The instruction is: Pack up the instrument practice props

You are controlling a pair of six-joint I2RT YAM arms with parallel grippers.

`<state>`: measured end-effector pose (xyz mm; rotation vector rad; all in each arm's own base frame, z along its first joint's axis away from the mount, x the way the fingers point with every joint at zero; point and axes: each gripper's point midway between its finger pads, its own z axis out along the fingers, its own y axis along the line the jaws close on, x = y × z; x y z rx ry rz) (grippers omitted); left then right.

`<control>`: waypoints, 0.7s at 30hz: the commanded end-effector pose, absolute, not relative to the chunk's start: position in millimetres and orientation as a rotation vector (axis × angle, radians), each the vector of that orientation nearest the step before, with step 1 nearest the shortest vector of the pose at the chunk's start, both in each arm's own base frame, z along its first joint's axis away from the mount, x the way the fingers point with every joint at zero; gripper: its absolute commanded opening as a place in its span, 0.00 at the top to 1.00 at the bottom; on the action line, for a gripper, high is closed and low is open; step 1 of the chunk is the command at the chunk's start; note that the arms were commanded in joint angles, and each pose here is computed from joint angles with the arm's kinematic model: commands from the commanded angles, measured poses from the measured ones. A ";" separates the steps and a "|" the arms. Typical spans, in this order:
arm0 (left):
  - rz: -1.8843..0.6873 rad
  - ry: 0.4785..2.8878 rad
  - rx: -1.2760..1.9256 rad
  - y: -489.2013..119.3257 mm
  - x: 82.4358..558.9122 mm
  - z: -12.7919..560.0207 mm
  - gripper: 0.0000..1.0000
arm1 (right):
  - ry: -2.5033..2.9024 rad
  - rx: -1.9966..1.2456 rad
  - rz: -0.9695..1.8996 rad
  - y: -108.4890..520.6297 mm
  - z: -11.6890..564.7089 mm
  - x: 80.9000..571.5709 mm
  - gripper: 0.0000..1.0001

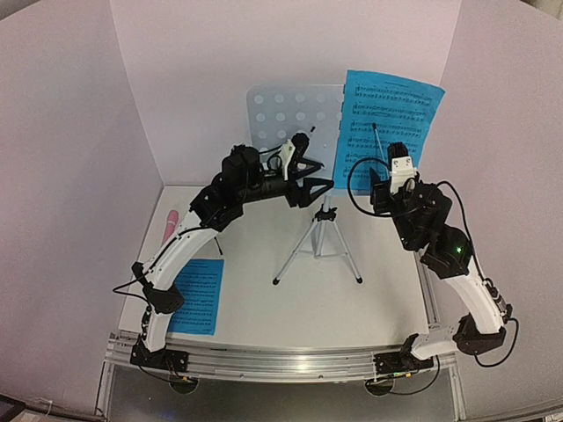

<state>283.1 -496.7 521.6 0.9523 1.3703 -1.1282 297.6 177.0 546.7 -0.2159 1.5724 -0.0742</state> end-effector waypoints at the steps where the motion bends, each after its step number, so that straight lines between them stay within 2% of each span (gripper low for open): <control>1: -1.137 1.245 0.931 -507.3 275.1 542.6 0.29 | 1.522 -0.226 -0.038 169.2 563.2 289.8 0.40; 3: -1.128 1.252 0.924 -509.1 278.6 539.6 0.29 | 1.521 -0.239 -0.032 172.1 562.5 290.5 0.44; 8: -1.115 1.258 0.925 -512.2 282.3 533.3 0.29 | 1.558 -0.247 -0.090 175.7 544.7 300.2 0.45; 15: -1.071 1.236 0.944 -510.1 282.5 533.5 0.29 | 1.556 -0.297 -0.057 168.3 533.5 294.4 0.43; 21: -1.062 1.225 0.958 -511.0 281.1 532.9 0.29 | 1.511 -0.426 0.064 179.5 532.0 274.1 0.37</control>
